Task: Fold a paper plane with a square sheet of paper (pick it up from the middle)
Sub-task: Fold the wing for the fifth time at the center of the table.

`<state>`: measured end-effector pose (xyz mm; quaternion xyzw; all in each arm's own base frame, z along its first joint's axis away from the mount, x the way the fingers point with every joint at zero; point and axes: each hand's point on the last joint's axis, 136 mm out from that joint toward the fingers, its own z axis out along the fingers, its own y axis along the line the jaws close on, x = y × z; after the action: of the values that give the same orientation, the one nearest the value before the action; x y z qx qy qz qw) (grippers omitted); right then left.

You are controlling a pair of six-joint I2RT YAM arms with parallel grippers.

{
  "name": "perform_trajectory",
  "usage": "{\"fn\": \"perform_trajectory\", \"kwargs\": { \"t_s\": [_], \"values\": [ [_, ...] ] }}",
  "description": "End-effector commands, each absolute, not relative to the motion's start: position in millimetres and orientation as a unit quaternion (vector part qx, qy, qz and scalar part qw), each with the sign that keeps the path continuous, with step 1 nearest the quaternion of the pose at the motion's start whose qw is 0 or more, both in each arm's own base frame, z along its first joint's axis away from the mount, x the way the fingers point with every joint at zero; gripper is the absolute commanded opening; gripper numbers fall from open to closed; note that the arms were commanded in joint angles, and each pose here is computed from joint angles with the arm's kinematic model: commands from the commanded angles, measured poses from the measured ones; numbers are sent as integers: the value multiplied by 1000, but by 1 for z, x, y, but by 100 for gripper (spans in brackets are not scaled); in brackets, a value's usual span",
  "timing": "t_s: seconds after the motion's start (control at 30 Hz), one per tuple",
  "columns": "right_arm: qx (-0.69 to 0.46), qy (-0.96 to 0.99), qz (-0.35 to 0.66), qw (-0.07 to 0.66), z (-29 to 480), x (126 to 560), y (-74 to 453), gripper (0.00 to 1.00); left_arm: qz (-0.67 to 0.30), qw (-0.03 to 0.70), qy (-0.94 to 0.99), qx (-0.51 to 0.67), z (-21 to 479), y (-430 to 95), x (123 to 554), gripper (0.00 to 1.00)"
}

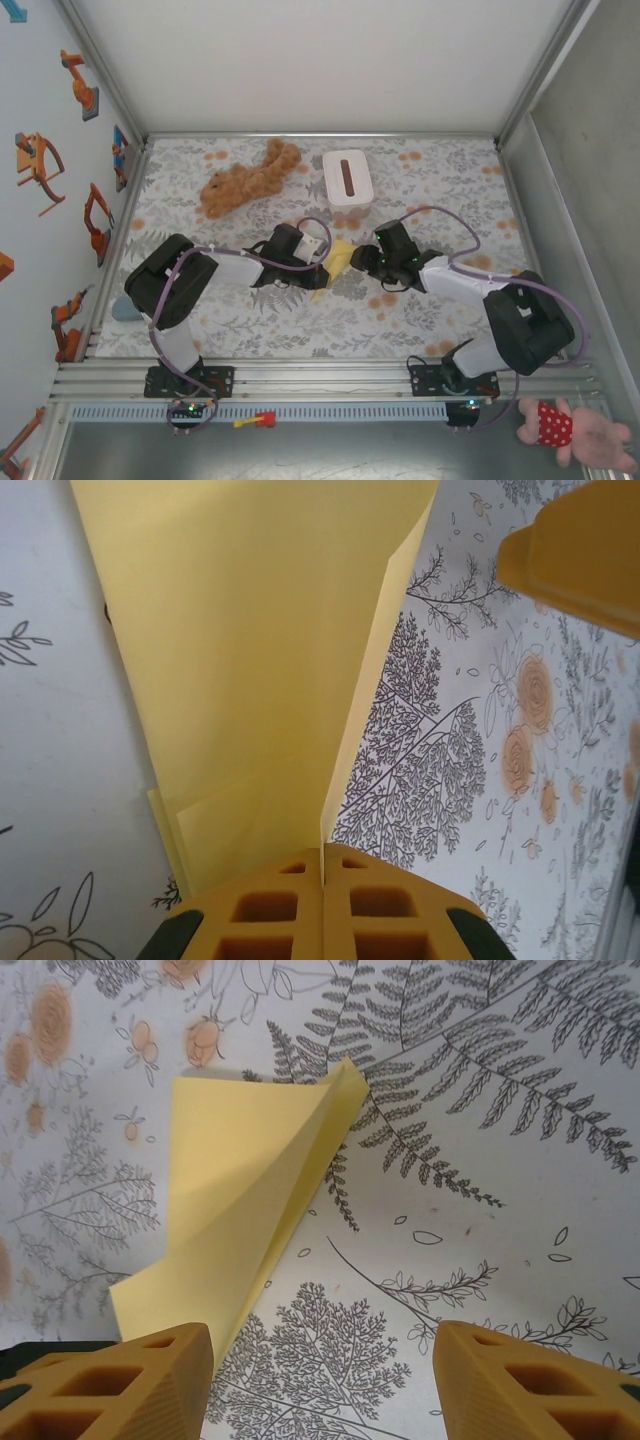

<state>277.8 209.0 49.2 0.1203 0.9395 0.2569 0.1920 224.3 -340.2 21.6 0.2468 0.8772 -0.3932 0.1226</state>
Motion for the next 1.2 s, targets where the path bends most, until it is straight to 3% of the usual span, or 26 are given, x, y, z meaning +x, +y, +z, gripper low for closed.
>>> {"fn": "perform_trajectory", "kwargs": {
  "t_s": [0.0,0.47,1.17],
  "values": [
    [91,941,262,193,49,278,217,59,-417,107,877,214,30,-342,224,4],
    [32,941,289,171,43,281,253,63,-468,67,876,97,37,-342,231,3],
    [32,960,232,151,27,291,253,64,-459,33,885,64,18,-339,229,3]
  ]
}}
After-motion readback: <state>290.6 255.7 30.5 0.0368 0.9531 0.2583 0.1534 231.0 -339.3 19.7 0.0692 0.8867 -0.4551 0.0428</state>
